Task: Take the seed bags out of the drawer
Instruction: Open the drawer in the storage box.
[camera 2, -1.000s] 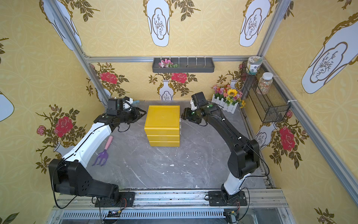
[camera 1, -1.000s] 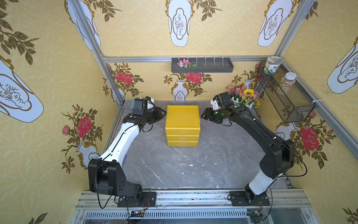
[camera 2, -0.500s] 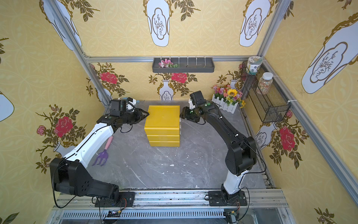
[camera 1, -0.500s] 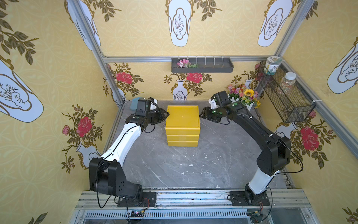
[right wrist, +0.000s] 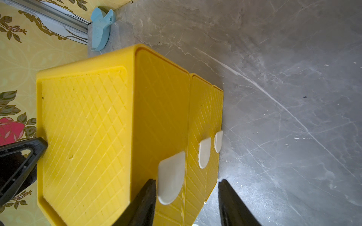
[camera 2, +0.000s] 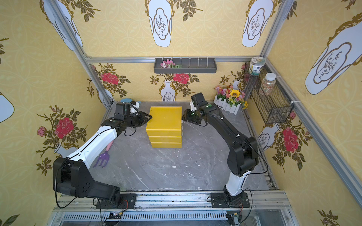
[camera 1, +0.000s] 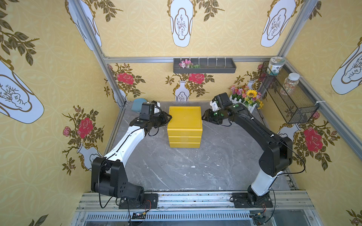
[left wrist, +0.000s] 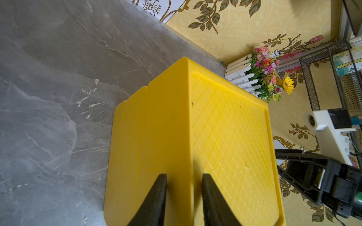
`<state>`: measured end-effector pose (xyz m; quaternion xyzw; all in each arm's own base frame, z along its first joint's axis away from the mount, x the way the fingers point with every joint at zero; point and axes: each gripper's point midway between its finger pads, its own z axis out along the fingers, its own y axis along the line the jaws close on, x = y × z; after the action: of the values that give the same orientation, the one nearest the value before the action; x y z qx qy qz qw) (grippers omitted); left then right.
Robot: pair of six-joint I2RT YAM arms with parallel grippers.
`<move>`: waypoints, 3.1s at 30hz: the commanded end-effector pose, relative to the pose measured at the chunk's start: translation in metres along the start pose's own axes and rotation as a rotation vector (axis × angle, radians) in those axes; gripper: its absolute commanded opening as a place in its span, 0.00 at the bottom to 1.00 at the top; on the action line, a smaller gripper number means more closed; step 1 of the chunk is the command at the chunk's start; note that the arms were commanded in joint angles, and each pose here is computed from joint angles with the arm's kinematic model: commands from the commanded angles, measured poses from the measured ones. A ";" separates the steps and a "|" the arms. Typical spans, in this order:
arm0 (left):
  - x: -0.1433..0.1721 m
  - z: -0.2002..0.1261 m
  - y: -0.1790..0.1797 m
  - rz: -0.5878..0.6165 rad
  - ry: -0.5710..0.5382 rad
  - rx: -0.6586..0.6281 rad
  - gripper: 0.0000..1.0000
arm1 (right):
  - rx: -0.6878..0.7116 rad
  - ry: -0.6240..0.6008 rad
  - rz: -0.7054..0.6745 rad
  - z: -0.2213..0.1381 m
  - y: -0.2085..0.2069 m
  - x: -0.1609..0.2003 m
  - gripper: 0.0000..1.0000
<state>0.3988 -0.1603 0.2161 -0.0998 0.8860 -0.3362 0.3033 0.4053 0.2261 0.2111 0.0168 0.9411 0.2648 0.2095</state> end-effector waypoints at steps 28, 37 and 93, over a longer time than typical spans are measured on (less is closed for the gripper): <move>0.027 0.001 0.032 -0.054 0.073 -0.134 0.34 | 0.059 -0.031 -0.033 -0.005 -0.004 -0.008 0.11; 0.028 0.000 0.032 -0.057 0.070 -0.135 0.34 | 0.108 -0.038 -0.040 -0.015 -0.018 -0.005 0.08; 0.034 0.003 0.036 -0.065 0.088 -0.138 0.33 | 0.194 -0.116 0.012 -0.055 -0.079 -0.044 0.32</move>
<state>0.3984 -0.1603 0.2162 -0.1079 0.8801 -0.3376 0.3160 0.4265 0.1279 0.2234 0.0641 0.9497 0.1828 0.2459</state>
